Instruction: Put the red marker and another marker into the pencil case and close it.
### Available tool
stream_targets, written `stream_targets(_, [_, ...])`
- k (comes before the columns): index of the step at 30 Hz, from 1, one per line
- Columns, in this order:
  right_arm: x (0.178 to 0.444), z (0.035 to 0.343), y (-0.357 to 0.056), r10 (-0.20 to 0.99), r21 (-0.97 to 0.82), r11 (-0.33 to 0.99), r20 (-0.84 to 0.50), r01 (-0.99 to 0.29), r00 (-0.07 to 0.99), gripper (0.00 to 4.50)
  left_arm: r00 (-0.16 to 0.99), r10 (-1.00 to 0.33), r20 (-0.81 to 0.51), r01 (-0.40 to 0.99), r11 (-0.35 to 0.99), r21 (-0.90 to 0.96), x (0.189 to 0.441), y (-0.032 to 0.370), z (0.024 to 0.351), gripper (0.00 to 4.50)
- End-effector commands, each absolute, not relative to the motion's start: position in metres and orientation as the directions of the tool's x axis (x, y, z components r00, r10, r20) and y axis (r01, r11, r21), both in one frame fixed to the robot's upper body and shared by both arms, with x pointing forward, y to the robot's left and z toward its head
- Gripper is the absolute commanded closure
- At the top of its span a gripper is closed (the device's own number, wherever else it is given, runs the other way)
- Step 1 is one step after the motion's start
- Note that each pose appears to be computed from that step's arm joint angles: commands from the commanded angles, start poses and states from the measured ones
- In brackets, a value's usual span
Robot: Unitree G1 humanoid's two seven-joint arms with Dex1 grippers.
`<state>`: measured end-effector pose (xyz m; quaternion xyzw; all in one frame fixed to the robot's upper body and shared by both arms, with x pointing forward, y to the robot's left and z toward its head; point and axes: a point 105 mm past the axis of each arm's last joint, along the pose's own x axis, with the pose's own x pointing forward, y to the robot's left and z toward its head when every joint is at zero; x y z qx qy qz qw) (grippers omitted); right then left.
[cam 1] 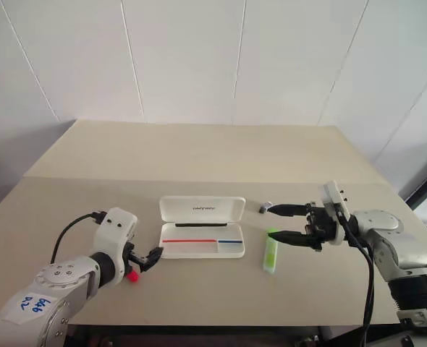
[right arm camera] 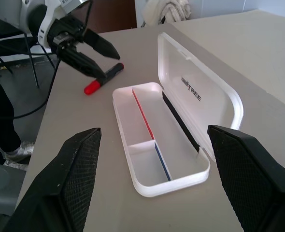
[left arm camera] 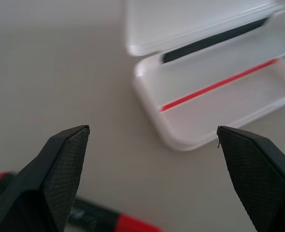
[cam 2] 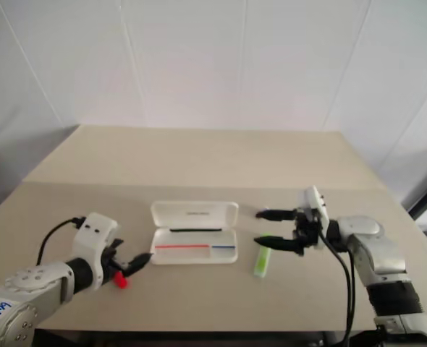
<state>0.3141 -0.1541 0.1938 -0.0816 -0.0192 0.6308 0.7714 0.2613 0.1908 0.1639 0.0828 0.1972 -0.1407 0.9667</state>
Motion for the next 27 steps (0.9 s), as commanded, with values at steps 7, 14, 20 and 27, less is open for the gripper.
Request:
stream_targets(7, [0.317, 0.199, -0.15, 0.983, -0.182, 0.153, -0.076, -0.971, 0.169, 0.0, 0.939, 0.152, -0.308, -0.121, 0.986, 0.119, 0.275, 0.225, 0.171, 0.02])
stream_targets(14, [0.323, 0.199, -0.147, 0.984, -0.183, 0.145, -0.078, -0.972, 0.162, 0.0, 0.89, 0.302, -0.343, -0.293, 0.953, 0.079, 0.278, 0.225, 0.156, 0.02])
stream_targets(20, [0.319, 0.204, -0.152, 0.991, -0.161, 0.115, -0.048, -0.98, 0.125, 0.0, 0.852, 0.371, -0.369, -0.394, 0.919, 0.013, 0.276, 0.218, 0.149, 0.02])
stream_targets(27, [0.315, 0.202, -0.157, 0.992, -0.173, 0.109, -0.048, -0.979, 0.119, 0.0, 0.788, 0.442, -0.428, -0.493, 0.87, -0.007, 0.269, 0.218, 0.136, 0.02])
